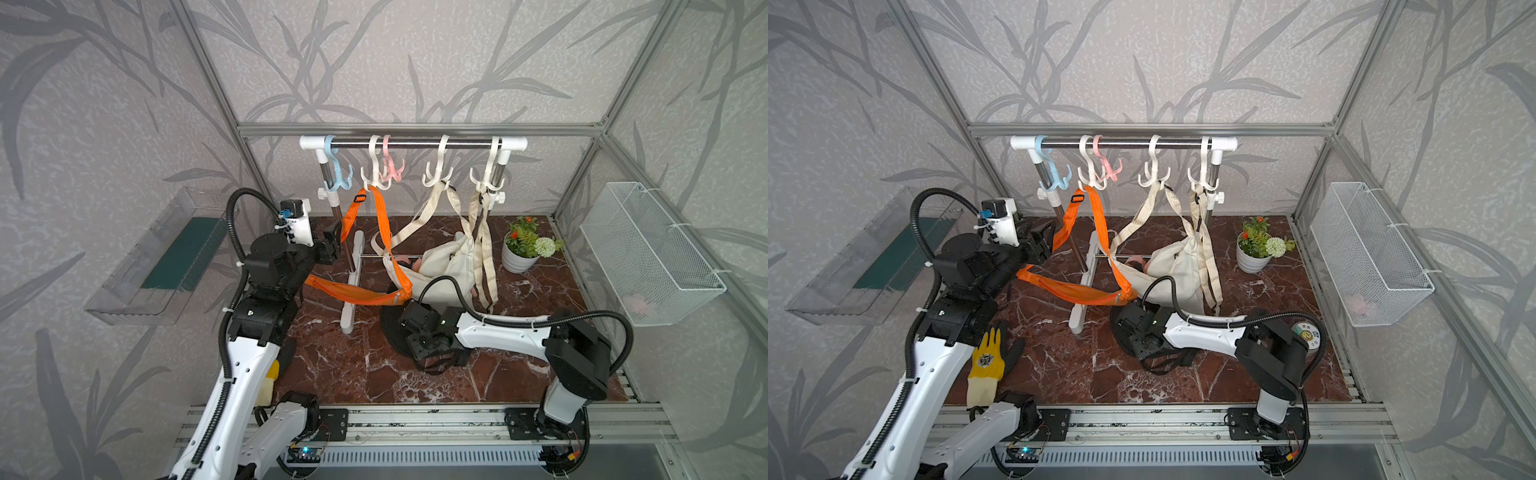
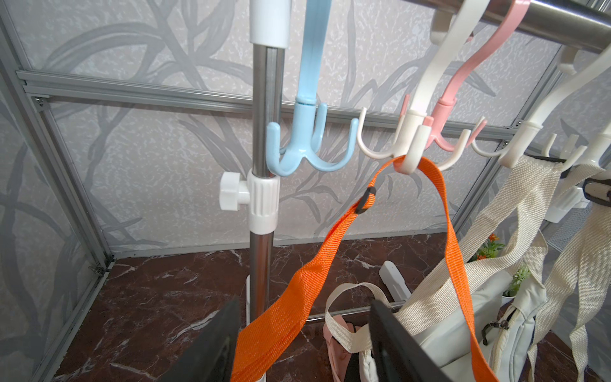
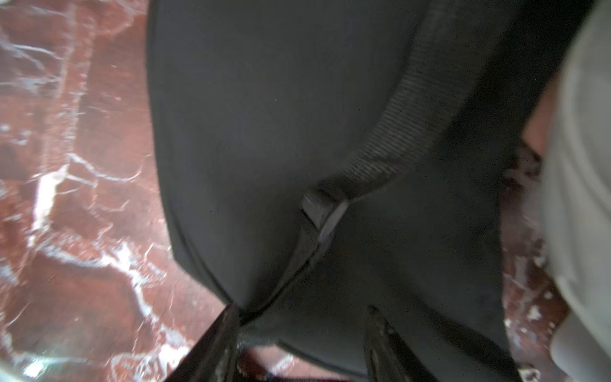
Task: Hang the bag on a hook
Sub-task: Pick up the bag from the center of the board.
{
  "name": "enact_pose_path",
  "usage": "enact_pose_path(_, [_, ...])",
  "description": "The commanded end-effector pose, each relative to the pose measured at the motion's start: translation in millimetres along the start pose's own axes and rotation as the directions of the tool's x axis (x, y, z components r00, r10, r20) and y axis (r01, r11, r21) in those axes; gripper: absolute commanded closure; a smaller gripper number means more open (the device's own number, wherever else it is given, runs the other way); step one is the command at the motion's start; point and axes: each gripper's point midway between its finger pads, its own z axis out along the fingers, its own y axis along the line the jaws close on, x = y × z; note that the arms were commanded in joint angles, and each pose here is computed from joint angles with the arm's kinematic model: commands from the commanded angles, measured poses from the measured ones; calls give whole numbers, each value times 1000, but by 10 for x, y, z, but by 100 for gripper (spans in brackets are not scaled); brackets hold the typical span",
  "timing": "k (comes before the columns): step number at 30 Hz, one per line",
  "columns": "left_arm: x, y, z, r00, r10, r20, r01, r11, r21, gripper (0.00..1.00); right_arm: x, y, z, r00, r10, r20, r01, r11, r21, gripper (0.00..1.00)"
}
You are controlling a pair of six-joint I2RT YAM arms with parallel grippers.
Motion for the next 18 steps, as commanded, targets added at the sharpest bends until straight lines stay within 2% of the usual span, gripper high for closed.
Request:
enact_pose_path(1, [-79, 4, -62, 999, -14, 38, 14, 1000, 0, 36, 28, 51, 111, 998, -19, -62, 20, 1000, 13, 39])
enact_pose_path(4, [-77, 8, -67, 999, -15, 41, 15, 1000, -2, 36, 34, 97, 182, 996, -27, -86, 28, 1000, 4, 44])
enact_pose_path(7, [-82, 4, -73, 999, -15, 43, 15, 1000, 0, 36, 31, 72, 157, 997, -28, -76, 29, 1000, 11, 79])
enact_pose_path(9, [-79, -11, -65, 999, -8, 43, 7, 1000, 9, 36, -30, 27, 42, 999, -29, -36, 29, 999, 17, 95])
enact_pose_path(14, [-36, -89, -24, 999, 15, 42, -17, 998, 61, 35, -321, -198, -499, 993, -30, 113, 26, 999, 35, 100])
enact_pose_path(18, [-19, -269, -4, 996, 42, 85, -56, 983, 173, 33, -679, -502, -1023, 963, -10, 268, -1, 999, 40, 100])
